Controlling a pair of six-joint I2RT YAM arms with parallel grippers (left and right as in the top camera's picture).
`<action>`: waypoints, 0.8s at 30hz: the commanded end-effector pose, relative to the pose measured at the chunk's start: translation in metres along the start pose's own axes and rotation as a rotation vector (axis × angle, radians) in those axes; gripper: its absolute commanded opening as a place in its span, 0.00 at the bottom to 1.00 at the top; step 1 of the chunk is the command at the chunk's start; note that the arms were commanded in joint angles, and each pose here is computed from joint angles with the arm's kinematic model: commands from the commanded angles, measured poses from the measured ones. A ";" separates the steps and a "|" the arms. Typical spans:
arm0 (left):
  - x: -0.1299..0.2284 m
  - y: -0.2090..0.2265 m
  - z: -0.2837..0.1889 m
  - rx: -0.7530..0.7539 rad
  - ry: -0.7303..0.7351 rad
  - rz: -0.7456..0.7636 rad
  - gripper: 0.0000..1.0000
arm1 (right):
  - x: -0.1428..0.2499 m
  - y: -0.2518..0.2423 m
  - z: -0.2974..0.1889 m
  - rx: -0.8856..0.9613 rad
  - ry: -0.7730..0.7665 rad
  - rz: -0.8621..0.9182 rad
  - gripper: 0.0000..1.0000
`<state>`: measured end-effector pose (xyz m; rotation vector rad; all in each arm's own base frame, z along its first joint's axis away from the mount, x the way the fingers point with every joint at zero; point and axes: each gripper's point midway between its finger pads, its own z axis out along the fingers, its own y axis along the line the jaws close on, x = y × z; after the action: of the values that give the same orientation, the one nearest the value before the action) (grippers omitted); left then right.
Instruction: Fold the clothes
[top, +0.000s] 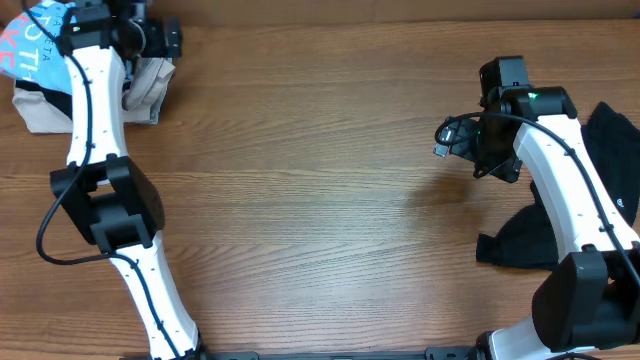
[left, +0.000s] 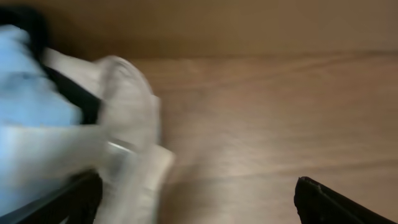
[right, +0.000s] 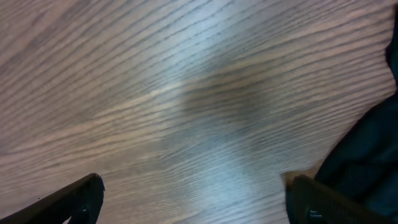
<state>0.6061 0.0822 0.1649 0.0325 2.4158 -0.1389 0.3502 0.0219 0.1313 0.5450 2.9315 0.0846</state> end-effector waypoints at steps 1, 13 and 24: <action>-0.055 -0.028 -0.079 0.039 -0.150 0.015 1.00 | -0.019 0.009 -0.031 -0.042 -0.085 -0.073 1.00; -0.076 -0.070 -0.220 0.040 -0.263 0.060 1.00 | -0.038 0.020 -0.199 -0.160 -0.418 -0.130 1.00; -0.075 -0.069 -0.217 0.040 -0.257 0.058 1.00 | 0.017 0.014 -0.288 -0.311 -0.565 -0.152 1.00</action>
<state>0.5131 0.0434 0.3864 0.1030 2.1453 -0.1264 0.2962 0.0288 0.4056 0.2686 2.3595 0.2641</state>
